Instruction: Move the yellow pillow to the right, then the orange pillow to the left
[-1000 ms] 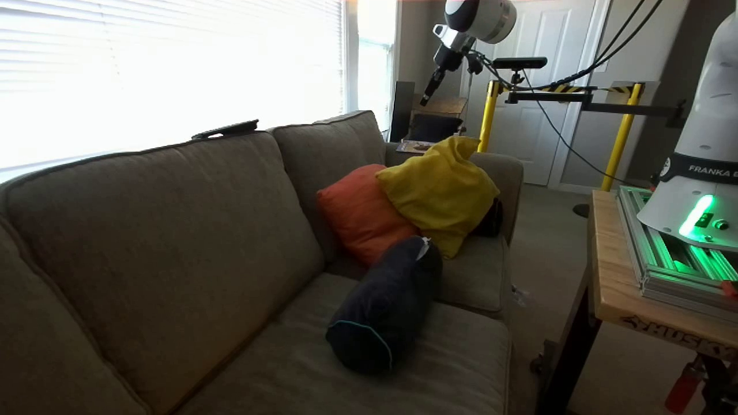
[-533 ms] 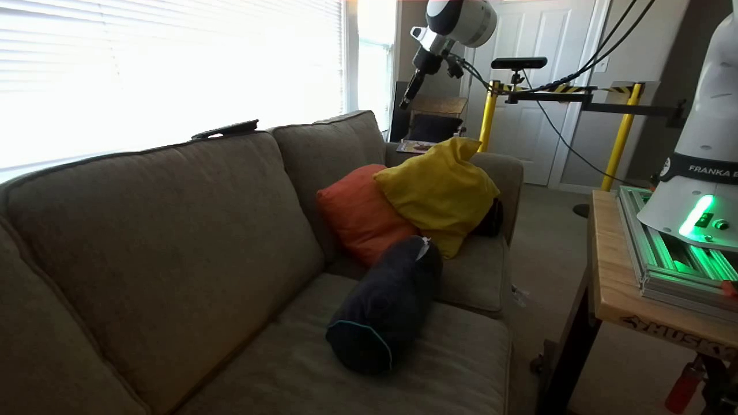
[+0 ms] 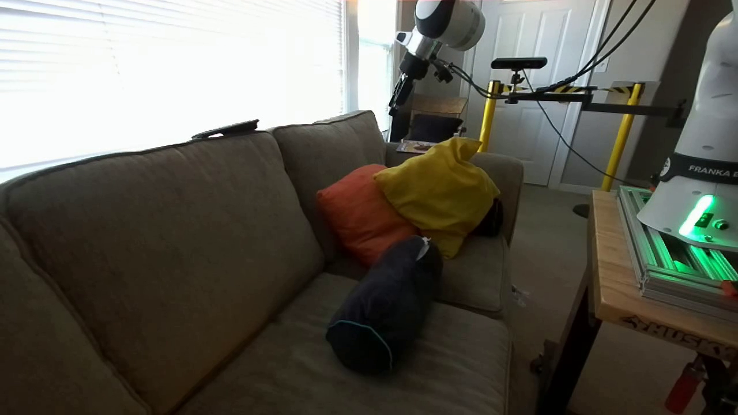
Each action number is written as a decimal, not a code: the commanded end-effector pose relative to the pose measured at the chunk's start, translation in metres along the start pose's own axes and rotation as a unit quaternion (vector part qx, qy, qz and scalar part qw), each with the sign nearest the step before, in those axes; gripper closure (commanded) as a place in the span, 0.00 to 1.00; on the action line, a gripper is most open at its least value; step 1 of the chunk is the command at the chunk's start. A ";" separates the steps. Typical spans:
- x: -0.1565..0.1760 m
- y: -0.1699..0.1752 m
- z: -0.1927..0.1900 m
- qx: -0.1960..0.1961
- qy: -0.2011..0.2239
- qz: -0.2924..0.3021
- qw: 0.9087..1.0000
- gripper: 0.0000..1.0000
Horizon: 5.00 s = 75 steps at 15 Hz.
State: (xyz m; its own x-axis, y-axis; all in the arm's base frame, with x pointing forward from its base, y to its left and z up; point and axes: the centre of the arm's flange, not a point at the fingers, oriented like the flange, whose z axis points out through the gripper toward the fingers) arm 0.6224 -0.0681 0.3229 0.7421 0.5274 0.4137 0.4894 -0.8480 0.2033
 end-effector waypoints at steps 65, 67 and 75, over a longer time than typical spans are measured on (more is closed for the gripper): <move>0.180 -0.171 0.016 0.120 -0.075 0.052 0.989 1.00; 0.187 -0.192 0.015 0.128 -0.075 0.043 0.988 1.00; 0.198 -0.224 0.076 0.106 -0.047 0.095 0.989 1.00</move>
State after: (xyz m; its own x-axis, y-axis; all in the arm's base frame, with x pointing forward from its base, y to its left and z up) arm 0.6846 0.2233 0.3062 0.8490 0.4385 0.2948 0.4804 -0.8730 -0.0847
